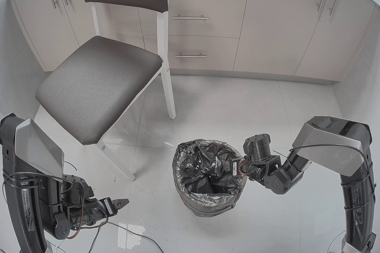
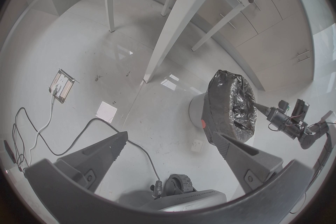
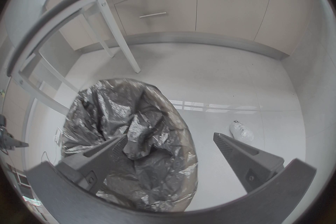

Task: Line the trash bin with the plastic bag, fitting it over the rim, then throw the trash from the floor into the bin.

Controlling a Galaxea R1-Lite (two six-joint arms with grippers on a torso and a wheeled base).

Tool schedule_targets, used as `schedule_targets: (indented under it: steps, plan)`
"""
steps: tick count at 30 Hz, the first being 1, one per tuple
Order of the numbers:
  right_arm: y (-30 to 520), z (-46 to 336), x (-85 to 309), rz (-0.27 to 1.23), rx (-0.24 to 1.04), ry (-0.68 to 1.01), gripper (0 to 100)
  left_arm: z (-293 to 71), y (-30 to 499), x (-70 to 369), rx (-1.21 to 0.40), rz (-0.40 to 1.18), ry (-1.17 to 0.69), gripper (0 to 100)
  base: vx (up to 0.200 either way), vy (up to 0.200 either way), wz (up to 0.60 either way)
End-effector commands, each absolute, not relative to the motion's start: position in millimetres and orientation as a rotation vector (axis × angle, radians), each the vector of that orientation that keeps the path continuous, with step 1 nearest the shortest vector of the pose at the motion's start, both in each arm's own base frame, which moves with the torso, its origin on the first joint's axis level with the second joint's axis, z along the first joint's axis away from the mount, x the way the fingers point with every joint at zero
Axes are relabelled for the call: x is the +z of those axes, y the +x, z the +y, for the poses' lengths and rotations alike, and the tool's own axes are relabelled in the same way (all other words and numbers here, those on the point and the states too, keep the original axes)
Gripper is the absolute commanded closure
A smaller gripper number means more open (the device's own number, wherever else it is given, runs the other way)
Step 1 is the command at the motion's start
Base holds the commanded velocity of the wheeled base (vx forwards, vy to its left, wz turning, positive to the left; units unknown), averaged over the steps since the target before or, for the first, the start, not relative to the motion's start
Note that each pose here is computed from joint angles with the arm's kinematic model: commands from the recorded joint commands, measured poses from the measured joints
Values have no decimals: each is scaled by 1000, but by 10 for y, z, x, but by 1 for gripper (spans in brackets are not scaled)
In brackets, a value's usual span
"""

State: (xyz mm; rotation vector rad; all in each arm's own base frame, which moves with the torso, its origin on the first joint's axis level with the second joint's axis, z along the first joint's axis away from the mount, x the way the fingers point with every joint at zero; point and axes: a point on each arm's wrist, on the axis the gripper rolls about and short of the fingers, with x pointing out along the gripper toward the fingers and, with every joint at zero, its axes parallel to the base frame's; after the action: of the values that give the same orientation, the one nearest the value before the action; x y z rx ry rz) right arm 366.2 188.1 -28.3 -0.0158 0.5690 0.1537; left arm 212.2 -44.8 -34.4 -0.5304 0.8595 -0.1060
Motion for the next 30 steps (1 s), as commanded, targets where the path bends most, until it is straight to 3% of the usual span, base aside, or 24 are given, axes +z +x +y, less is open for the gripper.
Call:
schedule_targets:
  steps: [1,6,15,24,30]
  plan:
    - [3604,1830,88,512,179,26,0,-439,2079,-346,-102,877,-529,0,0,0,0]
    - [3765,1515,382,445,131,82,0,-439,2080,-340,-103,874,-529,0,0,0,0]
    - [4363,906,546,293,-57,225,0,-455,2076,-343,-108,877,-523,0,0,0,0]
    - [5173,451,236,144,-189,262,0,-486,2054,-300,-116,883,-520,0,0,0,0]
    - [5538,217,110,108,-294,262,0,-504,1816,322,-194,789,-525,0,0,0,0]
